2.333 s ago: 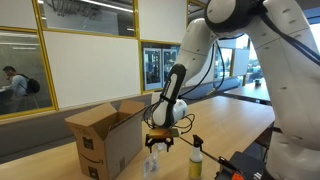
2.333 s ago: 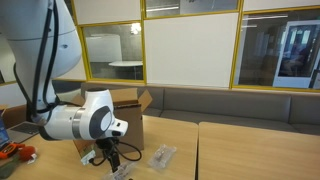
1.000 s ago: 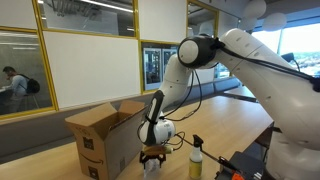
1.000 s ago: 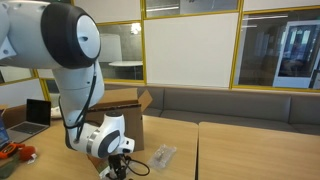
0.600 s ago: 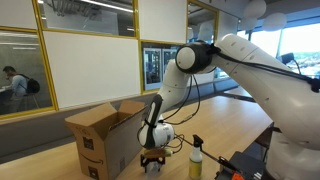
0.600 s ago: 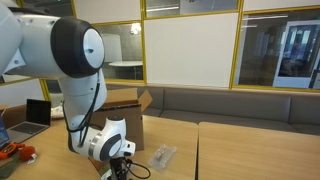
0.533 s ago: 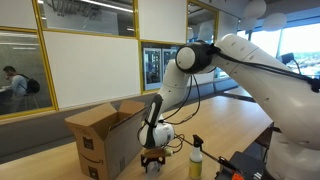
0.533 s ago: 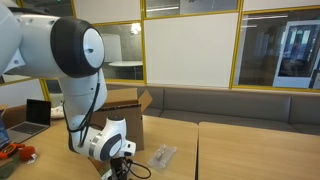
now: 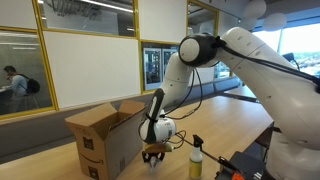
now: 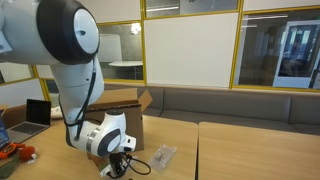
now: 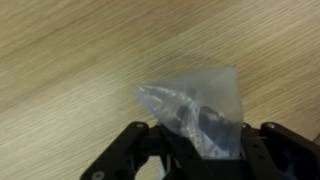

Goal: Put the plastics and the bottle in the box respectively

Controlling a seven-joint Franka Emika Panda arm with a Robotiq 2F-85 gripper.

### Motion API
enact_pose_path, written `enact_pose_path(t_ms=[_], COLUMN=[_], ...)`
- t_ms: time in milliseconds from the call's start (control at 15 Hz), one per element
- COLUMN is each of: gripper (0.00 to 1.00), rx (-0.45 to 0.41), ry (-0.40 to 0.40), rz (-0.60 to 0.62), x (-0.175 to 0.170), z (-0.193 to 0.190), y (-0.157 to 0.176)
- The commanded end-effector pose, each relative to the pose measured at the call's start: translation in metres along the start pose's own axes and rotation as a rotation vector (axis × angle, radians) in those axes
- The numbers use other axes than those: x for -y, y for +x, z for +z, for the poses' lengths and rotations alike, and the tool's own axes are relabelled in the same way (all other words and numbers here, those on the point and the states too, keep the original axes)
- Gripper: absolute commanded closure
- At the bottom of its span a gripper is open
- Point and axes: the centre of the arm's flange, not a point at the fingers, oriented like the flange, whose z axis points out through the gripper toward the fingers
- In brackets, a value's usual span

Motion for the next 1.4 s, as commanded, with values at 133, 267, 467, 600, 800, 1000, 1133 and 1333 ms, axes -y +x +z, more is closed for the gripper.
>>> enact_pose_path(t_ms=[133, 267, 467, 600, 800, 1000, 1133, 1333], gripper=[0.97, 0.93, 0.93, 0.93, 0.93, 0.93, 0.93, 0.93], rx=[-0.079, -0.119, -0.197, -0.247, -0.321, -0.384, -0.416, -0.440], ry=[-0.027, -0.045, -0.072, -0.097, -0.138, -0.184, -0.213, -0.211], rz=[0.011, 0.017, 0.014, 0.002, -0.015, -0.040, -0.059, -0.096], x=[-0.024, -0.029, -0.028, -0.023, -0.008, 0.015, 0.036, 0.066], z=[-0.101, -0.136, -0.191, -0.226, -0.274, -0.311, -0.335, -0.363], y=[-0.029, -0.034, -0.039, -0.042, -0.041, -0.041, -0.046, -0.053])
